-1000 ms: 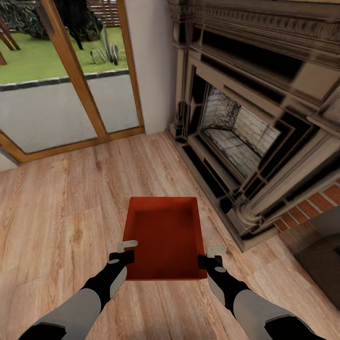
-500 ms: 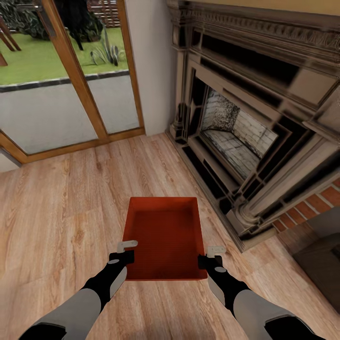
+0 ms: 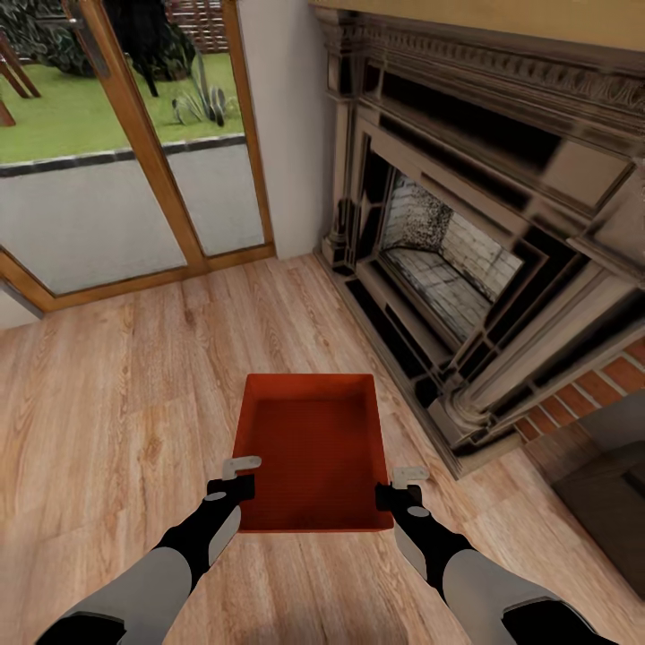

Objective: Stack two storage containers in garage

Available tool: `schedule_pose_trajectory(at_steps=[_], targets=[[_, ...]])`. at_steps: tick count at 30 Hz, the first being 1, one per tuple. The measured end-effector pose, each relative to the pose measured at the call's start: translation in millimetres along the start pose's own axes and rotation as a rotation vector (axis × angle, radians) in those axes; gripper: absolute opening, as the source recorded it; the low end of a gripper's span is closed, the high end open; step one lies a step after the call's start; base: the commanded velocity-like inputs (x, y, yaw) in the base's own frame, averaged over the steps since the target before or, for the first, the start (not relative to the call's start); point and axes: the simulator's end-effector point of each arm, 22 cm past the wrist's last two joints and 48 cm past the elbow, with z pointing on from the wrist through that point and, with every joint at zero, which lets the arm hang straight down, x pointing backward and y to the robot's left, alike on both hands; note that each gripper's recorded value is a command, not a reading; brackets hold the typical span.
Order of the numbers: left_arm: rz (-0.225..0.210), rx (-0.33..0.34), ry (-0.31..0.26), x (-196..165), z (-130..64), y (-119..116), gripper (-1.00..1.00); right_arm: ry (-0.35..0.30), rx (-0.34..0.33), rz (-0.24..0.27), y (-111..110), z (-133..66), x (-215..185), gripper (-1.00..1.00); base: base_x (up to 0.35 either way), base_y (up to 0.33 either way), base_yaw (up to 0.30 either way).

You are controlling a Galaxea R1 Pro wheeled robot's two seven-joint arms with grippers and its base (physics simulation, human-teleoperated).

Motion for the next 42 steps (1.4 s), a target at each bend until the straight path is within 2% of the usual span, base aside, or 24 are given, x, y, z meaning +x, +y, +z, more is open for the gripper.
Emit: schedule_pose_trajectory(at_steps=[42], targets=[[0.000,0.000,0.003,-11.5,-46.8,5.0,-1.00,0.003,0.000,-0.001,-0.8,-46.6,-13.6,-1.00,0.000,0.000,0.000]])
